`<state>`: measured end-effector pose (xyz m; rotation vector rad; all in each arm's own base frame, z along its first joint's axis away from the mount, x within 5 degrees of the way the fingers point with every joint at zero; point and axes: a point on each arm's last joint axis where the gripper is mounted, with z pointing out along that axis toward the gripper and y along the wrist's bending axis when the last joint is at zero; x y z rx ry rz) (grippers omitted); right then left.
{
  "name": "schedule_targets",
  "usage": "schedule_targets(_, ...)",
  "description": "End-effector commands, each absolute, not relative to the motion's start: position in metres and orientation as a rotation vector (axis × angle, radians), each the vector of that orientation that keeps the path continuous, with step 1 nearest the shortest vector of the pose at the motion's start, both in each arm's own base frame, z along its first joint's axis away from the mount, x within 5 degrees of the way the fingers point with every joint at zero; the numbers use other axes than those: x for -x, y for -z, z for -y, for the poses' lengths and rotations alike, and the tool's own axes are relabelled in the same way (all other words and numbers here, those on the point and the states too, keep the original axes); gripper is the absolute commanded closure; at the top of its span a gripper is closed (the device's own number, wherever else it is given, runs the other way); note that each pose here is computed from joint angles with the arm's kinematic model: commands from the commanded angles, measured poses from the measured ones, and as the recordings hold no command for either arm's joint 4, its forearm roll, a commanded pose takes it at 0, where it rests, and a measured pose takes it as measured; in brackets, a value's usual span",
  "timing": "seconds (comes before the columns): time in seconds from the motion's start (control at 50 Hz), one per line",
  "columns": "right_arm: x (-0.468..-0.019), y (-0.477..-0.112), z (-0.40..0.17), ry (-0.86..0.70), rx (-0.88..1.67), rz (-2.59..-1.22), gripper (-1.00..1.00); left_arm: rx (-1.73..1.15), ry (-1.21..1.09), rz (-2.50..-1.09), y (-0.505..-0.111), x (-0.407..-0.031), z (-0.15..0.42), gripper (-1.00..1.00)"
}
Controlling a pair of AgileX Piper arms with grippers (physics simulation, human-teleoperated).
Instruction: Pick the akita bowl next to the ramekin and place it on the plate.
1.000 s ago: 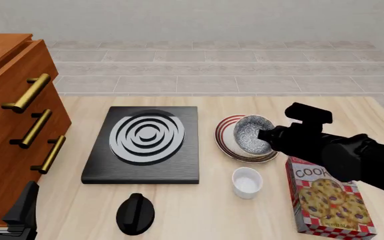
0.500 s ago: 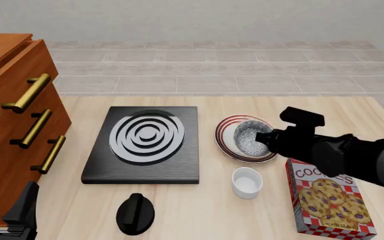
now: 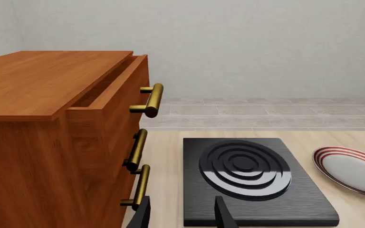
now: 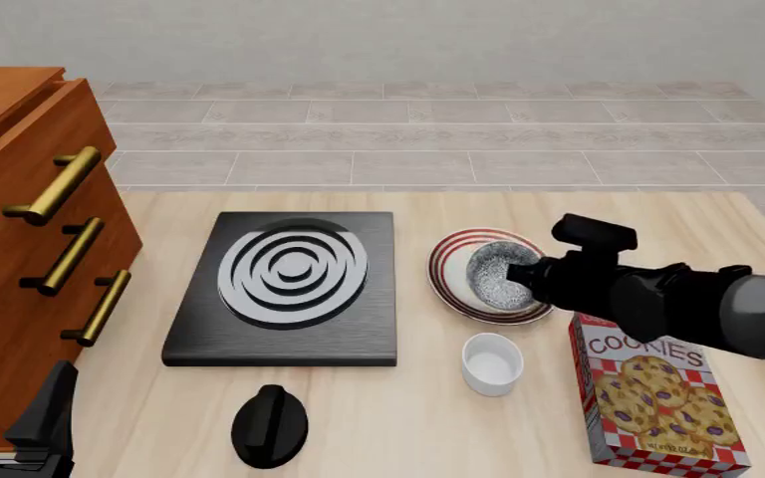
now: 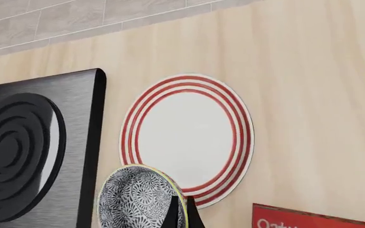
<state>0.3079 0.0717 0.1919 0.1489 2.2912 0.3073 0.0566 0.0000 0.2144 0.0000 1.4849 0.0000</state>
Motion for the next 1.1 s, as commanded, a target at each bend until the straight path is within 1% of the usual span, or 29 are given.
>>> schedule_targets(0.02, -0.315, -0.188, -0.07, -0.305, -0.166, -2.287, 1.0, 0.0, 0.0, -1.485, -0.214, -0.057, 0.0, -1.0)
schedule_targets(0.64, -0.334, -0.173, -0.073, -0.283, -0.139, -2.308, 1.0, 0.0, 0.0, -1.485, -0.214, -0.057, 0.0, -1.0)
schedule_targets(1.1, -0.35, -0.169, -0.07, -0.266, -0.136, -2.302, 1.0, 0.0, 0.0, -1.485, -0.214, -0.057, 0.0, -1.0)
